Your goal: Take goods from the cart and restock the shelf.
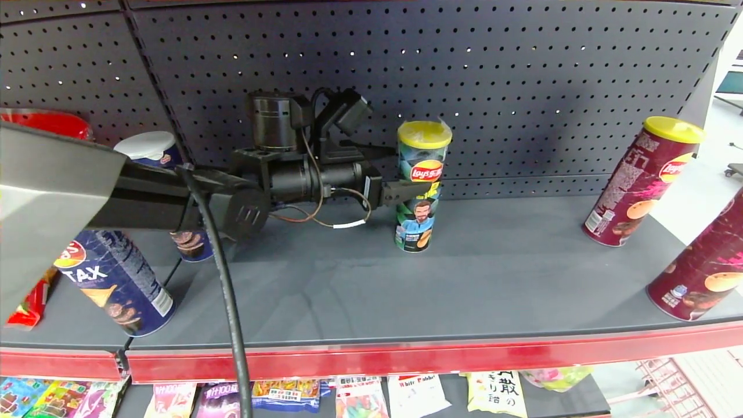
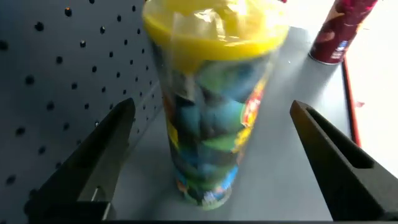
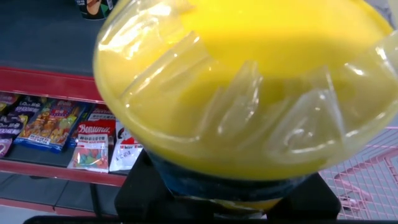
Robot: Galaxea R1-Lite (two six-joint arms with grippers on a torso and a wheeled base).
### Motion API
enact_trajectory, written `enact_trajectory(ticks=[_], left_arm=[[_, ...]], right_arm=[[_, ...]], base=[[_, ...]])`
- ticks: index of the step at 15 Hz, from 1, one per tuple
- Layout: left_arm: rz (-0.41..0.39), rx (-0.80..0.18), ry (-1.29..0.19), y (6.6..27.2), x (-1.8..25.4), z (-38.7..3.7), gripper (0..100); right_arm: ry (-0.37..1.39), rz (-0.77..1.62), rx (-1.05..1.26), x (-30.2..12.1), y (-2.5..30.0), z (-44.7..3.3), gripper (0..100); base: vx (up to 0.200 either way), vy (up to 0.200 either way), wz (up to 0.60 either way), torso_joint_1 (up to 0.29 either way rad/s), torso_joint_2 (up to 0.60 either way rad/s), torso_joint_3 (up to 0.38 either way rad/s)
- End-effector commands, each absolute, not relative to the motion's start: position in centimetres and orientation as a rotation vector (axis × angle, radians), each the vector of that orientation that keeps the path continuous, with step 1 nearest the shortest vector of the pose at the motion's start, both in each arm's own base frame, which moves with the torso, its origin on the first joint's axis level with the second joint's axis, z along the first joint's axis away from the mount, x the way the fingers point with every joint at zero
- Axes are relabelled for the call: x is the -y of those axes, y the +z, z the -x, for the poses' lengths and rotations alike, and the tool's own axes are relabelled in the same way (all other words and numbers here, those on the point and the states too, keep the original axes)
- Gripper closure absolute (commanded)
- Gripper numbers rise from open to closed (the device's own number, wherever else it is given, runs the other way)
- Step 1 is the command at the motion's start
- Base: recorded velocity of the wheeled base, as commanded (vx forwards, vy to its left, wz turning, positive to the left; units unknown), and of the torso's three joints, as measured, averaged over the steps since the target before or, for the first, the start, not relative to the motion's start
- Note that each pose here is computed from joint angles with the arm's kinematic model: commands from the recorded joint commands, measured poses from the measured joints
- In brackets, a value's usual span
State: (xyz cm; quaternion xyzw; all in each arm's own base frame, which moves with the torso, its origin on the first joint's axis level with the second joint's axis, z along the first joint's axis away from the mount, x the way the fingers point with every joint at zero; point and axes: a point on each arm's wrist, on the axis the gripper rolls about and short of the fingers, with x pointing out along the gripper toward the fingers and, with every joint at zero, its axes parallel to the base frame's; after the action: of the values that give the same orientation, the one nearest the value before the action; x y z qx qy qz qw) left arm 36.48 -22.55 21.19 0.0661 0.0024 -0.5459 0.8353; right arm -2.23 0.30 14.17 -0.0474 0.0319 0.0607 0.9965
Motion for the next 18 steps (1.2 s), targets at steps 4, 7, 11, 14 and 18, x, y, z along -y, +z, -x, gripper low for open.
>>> enact_trajectory(ticks=[4,7,11,14,18], left_arm=[[-0.140,-0.005,-1.172,21.1,24.3,-38.1,0],[-0.139,-0.027,-1.175,21.0,24.7,-38.6,0],[-0.140,-0.017,-1.180,20.7,25.6,-39.6,0],[-0.137,-0.024,-1.196,20.2,26.4,-39.5,100],[-0.136,-0.026,-1.204,20.2,26.6,-39.3,100]], right_arm=[[0.122,0.095,-0.066,-0.3,14.1,2.2,100],[0.122,0.095,-0.066,-0.3,14.1,2.2,100],[0.122,0.095,-0.066,-0.3,14.1,2.2,100],[0.121,0.084,-0.065,-0.3,14.1,2.2,100],[0.120,0.084,-0.064,-0.3,14.1,2.3,100]], base=[[0.000,0.000,0.00,0.000,0.00,0.000],[0.000,0.000,0.00,0.000,0.00,0.000],[0.000,0.000,0.00,0.000,0.00,0.000],[0.000,0.000,0.00,0.000,0.00,0.000],[0.000,0.000,0.00,0.000,0.00,0.000]])
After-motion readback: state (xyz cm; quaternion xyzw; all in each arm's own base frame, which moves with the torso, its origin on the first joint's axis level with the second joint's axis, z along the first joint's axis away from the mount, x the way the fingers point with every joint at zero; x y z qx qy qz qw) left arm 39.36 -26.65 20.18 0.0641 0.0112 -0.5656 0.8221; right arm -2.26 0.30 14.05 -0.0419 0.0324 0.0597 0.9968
